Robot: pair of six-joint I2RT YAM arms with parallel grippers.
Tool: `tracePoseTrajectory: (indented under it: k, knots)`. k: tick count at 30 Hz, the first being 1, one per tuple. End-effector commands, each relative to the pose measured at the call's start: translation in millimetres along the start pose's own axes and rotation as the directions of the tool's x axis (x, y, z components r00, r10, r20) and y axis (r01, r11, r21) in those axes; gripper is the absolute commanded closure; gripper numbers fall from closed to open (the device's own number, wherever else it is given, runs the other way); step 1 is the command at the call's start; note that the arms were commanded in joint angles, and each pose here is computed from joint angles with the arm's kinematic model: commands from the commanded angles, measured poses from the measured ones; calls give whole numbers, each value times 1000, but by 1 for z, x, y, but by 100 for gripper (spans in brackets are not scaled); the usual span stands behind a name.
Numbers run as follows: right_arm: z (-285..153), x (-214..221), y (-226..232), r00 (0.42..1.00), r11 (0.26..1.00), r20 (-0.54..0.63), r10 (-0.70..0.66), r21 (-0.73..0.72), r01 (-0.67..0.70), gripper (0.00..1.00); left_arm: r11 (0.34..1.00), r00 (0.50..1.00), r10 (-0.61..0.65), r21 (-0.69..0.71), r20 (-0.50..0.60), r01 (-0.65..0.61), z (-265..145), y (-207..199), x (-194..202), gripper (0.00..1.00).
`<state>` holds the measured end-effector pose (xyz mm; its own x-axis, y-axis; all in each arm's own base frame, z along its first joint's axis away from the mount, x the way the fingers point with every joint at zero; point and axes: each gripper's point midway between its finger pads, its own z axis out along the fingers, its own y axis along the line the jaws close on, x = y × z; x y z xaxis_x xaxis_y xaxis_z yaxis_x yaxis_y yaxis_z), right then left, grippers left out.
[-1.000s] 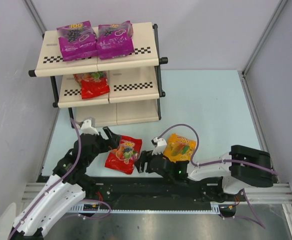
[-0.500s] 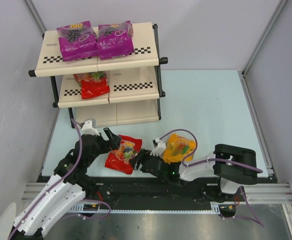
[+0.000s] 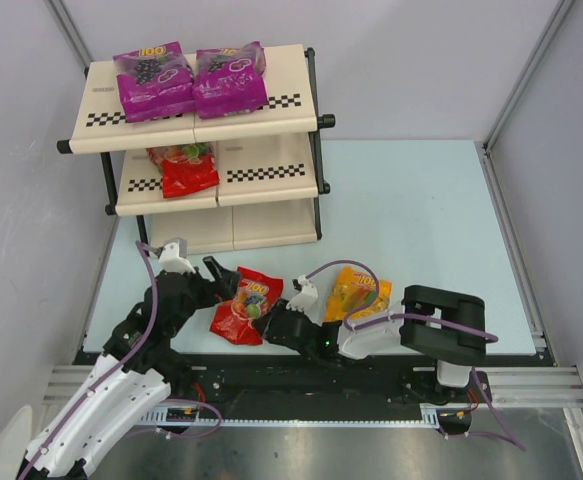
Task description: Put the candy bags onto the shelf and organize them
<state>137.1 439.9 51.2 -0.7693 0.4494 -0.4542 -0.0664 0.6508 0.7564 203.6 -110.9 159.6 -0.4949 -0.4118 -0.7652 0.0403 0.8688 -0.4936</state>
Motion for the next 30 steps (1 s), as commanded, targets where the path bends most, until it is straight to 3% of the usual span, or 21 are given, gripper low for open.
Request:
tracePoseTrajectory:
  k: [1, 4, 9, 13, 16, 22, 26, 30]
  knots:
    - [0, -6, 1, 999, 999, 13, -45, 16, 44, 91, 1000, 1000, -3, 30, 26, 2, -7, -9, -11, 3]
    - [-13, -26, 7, 980, 983, 66, -185, 21, 184, 99, 999, 999, 0, 33, 33, -1, -9, -9, -13, 3]
    - [-45, -60, 39, 864, 867, 127, -488, -44, 496, 100, 1000, 999, 0, 27, 50, -1, -12, -7, -16, 3]
    - [-76, -90, 62, 775, 779, 195, -601, -71, 623, 100, 1000, 998, -17, 26, 66, 16, -13, -7, -19, 3]
    - [-99, -115, 87, 729, 724, 264, -632, -136, 676, 100, 999, 996, -34, 25, 81, 32, -12, -6, -20, 3]
    - [-128, -168, 134, 696, 635, 371, -615, -291, 715, 100, 999, 995, -41, 19, 89, 39, -12, -3, -19, 3]
    - [-136, -191, 163, 605, 507, 433, -668, -331, 796, 100, 999, 995, -46, 25, 91, 44, -10, -3, -18, 3]
    - [-145, -222, 192, 551, 423, 517, -655, -353, 834, 100, 998, 995, -44, 42, 90, 40, -8, -6, -16, 3]
